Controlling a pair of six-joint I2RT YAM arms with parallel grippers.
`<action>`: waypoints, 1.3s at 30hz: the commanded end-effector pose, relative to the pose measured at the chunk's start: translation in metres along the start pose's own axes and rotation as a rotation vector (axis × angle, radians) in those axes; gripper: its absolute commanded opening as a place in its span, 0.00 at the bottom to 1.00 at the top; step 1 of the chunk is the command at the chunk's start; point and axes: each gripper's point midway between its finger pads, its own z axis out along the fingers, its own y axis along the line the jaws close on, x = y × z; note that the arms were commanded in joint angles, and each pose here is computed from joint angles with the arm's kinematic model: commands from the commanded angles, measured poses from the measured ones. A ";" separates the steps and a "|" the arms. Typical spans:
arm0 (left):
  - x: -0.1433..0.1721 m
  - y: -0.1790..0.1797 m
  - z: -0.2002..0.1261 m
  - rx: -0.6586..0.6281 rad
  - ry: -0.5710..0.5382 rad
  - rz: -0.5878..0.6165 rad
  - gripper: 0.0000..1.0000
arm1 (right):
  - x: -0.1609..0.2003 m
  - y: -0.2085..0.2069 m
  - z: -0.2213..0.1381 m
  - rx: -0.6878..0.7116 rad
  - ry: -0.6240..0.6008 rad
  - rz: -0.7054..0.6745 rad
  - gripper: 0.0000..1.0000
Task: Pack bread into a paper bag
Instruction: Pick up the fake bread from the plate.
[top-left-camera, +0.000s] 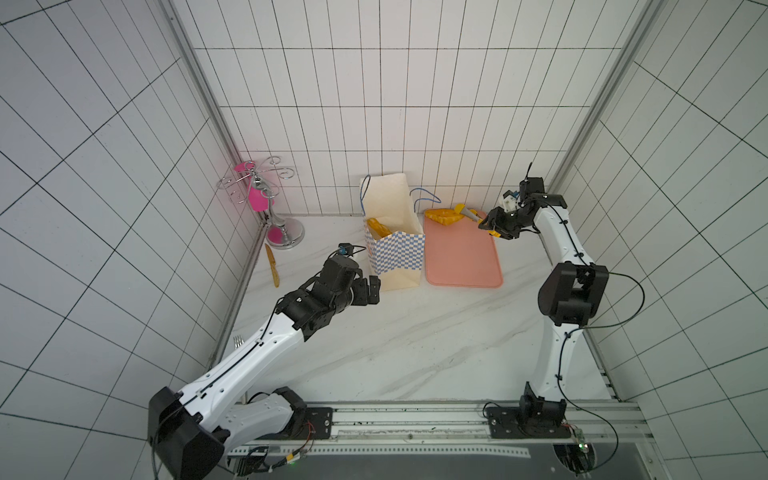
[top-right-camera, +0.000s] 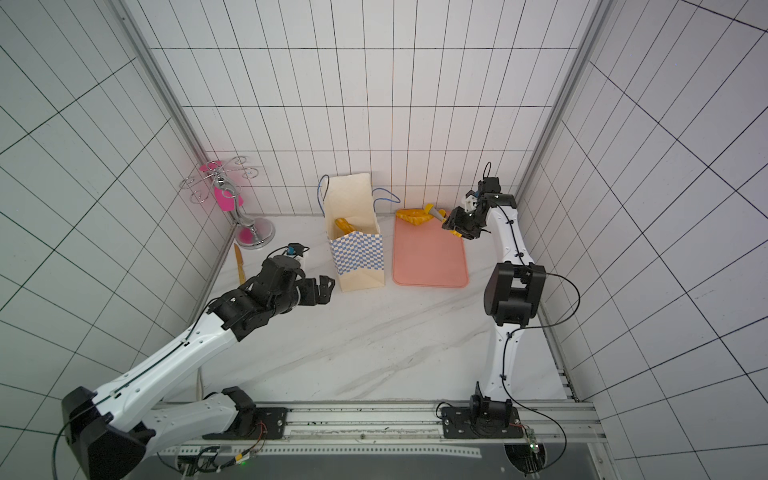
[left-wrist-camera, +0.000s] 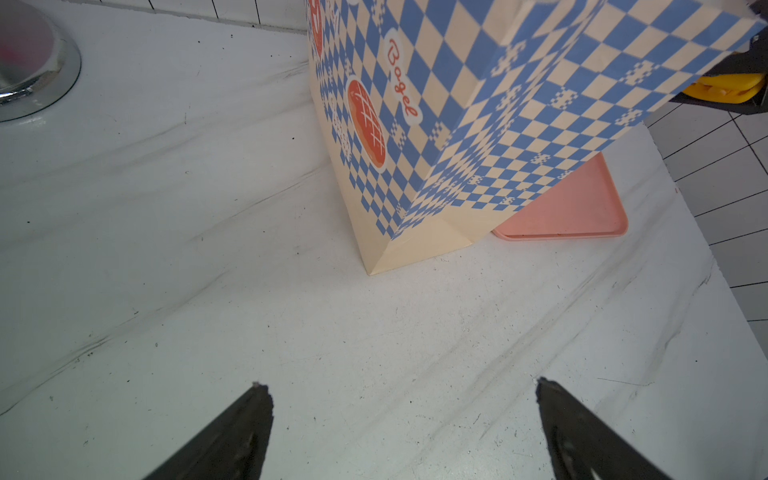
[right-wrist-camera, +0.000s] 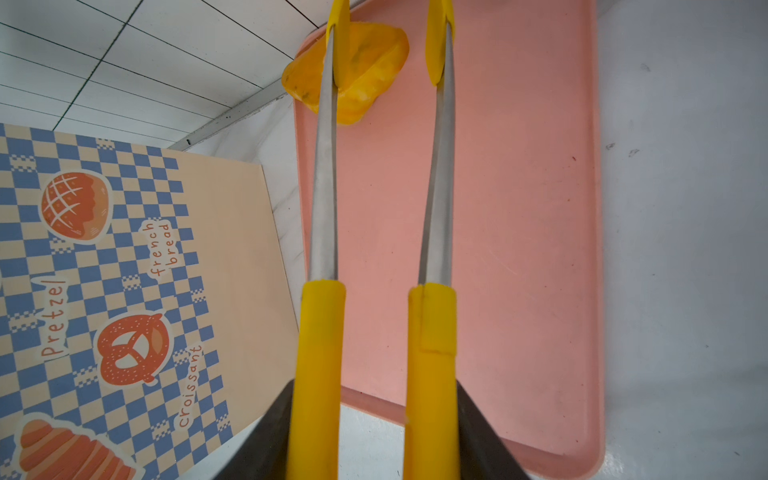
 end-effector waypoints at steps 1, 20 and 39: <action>-0.008 -0.005 -0.001 0.011 -0.029 0.012 0.99 | -0.019 0.014 -0.013 -0.057 -0.057 -0.033 0.51; -0.013 -0.011 -0.005 0.037 -0.036 0.005 0.99 | -0.010 0.018 -0.006 -0.102 -0.011 -0.025 0.16; -0.009 -0.014 -0.014 0.053 -0.047 -0.006 0.99 | 0.005 0.110 -0.147 -0.210 -0.231 -0.226 0.10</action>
